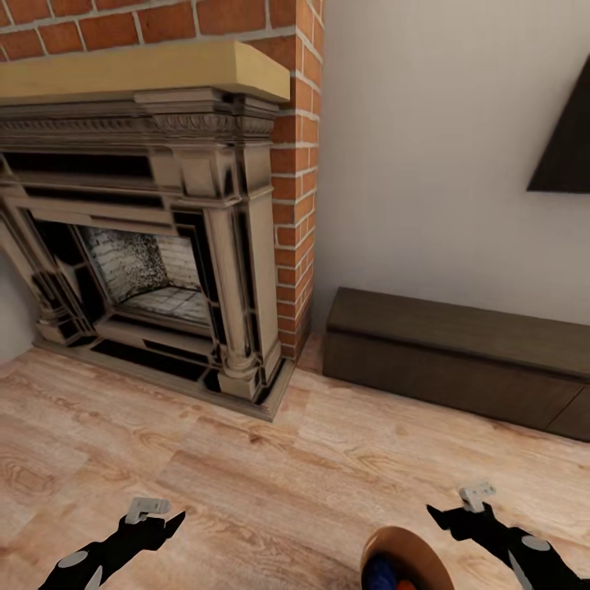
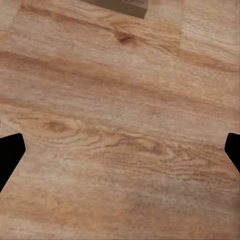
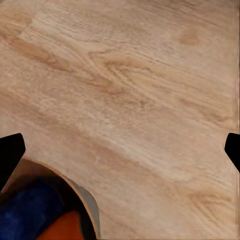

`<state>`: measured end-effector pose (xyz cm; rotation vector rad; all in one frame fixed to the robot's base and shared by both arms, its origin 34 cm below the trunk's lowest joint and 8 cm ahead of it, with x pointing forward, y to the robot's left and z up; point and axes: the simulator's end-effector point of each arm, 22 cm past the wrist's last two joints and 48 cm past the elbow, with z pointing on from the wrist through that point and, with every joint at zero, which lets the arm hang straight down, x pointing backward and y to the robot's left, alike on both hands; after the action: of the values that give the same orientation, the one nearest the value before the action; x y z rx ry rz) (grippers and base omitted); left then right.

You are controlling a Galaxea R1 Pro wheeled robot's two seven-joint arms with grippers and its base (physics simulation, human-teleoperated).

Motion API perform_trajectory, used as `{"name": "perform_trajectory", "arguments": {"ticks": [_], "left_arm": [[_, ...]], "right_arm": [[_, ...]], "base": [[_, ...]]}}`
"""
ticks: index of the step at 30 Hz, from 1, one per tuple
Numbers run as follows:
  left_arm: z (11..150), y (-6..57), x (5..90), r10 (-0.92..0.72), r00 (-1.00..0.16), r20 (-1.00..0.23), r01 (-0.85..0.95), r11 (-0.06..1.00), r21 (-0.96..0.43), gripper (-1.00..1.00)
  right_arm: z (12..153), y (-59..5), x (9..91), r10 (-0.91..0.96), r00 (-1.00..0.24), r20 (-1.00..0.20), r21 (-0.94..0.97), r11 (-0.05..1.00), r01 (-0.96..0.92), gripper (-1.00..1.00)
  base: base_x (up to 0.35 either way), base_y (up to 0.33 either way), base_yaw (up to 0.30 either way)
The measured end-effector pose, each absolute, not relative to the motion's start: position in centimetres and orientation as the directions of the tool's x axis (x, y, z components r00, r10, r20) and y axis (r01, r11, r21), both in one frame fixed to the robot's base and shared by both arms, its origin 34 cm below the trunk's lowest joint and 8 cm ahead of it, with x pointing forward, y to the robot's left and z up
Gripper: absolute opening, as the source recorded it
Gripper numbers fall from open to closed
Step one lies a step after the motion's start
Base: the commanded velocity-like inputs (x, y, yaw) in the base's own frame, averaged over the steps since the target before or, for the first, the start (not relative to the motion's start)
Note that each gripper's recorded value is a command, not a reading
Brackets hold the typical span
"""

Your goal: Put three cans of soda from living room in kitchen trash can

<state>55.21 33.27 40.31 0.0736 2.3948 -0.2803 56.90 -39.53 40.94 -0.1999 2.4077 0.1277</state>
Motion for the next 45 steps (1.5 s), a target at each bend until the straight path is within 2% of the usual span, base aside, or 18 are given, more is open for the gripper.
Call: {"name": "perform_trajectory", "arguments": {"ticks": [10, 19, 22, 32, 45], "left_arm": [[41.3, 33.4, 54.3, -0.029, -0.755, -0.655, 0.121, 0.976, -0.183, 1.0], [40.9, 35.6, 51.5, 0.0, -0.738, -0.675, 0.078, 0.993, -0.086, 1.0], [40.7, 36.8, 49.5, 0.014, -0.718, -0.696, 0.049, 0.998, -0.03, 1.0], [41.0, 37.7, 41.6, 0.036, -0.719, -0.694, 0.029, 0.999, 0.022, 1.0], [41.0, 35.7, 30.6, 0.073, -0.805, -0.589, 0.043, 0.997, 0.065, 1.0]], "right_arm": [[42.5, -39.9, 52.0, -0.16, -0.645, -0.748, -0.017, 0.975, -0.222, 1.0], [42.4, -38.0, 46.7, -0.121, -0.62, -0.775, 0.017, 0.977, -0.212, 1.0], [41.6, -36.6, 43.6, -0.092, -0.646, -0.758, 0.057, 0.977, -0.205, 1.0], [41.6, -35.9, 38.7, -0.054, -0.711, -0.701, 0.088, 0.983, -0.161, 1.0], [42.2, -34.6, 33.2, -0.014, -0.778, -0.628, 0.103, 0.99, -0.101, 1.0]], "base": [[0.0, 0.0, 0.0], [0.0, 0.0, 0.0], [0.0, 0.0, 0.0], [0.0, 0.0, 0.0], [0.0, 0.0, 0.0]]}}
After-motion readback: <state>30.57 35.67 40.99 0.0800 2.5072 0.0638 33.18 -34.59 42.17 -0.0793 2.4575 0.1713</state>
